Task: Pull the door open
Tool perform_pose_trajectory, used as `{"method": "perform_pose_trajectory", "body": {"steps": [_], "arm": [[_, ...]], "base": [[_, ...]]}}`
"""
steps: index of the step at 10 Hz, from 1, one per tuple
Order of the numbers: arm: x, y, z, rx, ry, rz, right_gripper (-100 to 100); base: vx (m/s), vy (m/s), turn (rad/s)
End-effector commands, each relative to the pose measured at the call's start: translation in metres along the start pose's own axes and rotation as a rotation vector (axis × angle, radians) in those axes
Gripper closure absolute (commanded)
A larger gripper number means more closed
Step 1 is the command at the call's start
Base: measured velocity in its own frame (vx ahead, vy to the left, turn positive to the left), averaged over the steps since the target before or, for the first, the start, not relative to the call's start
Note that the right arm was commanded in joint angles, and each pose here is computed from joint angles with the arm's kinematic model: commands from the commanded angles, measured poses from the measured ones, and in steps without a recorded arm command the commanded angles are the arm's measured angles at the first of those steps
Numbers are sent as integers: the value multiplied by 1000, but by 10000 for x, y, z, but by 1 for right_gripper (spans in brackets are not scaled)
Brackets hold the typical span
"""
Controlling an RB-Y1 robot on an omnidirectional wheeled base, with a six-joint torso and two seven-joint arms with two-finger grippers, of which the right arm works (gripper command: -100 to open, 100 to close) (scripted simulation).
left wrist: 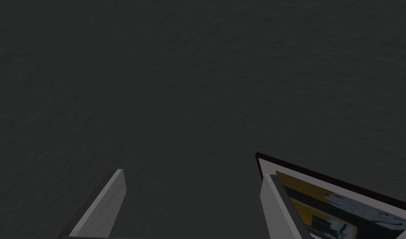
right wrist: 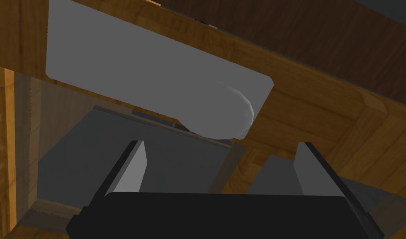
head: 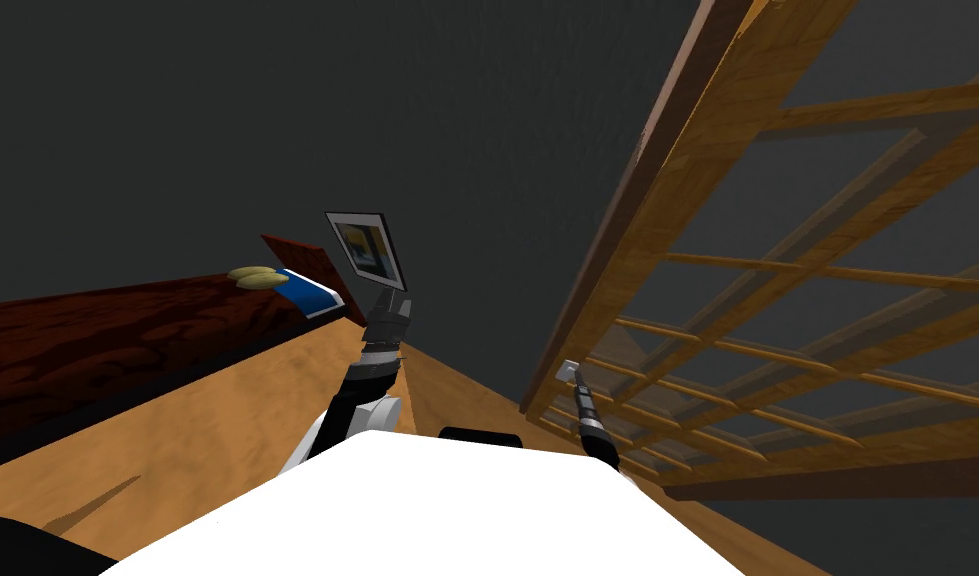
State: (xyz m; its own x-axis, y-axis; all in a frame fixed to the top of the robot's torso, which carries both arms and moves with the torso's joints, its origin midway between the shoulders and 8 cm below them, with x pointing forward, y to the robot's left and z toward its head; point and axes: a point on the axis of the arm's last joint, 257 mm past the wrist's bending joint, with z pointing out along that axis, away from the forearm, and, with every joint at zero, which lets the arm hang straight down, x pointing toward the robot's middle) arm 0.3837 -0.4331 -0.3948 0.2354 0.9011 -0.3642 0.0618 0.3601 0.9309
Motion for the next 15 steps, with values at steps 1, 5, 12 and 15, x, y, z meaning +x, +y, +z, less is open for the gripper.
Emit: {"method": "perform_pose_trajectory", "body": {"steps": [1,5,12,15], "arm": [[-5,-2,-5,0,2,-56,-100],[-15,-7,-14,-1,5,-149,-100],[-42,-24,-40,-3,16,-371,-100],[-47,-28,-46,-4,19,-437,-100]], "base": [[-13,13,-14],[-16,18,-15],[-17,22,-19],[-18,21,-16]]}}
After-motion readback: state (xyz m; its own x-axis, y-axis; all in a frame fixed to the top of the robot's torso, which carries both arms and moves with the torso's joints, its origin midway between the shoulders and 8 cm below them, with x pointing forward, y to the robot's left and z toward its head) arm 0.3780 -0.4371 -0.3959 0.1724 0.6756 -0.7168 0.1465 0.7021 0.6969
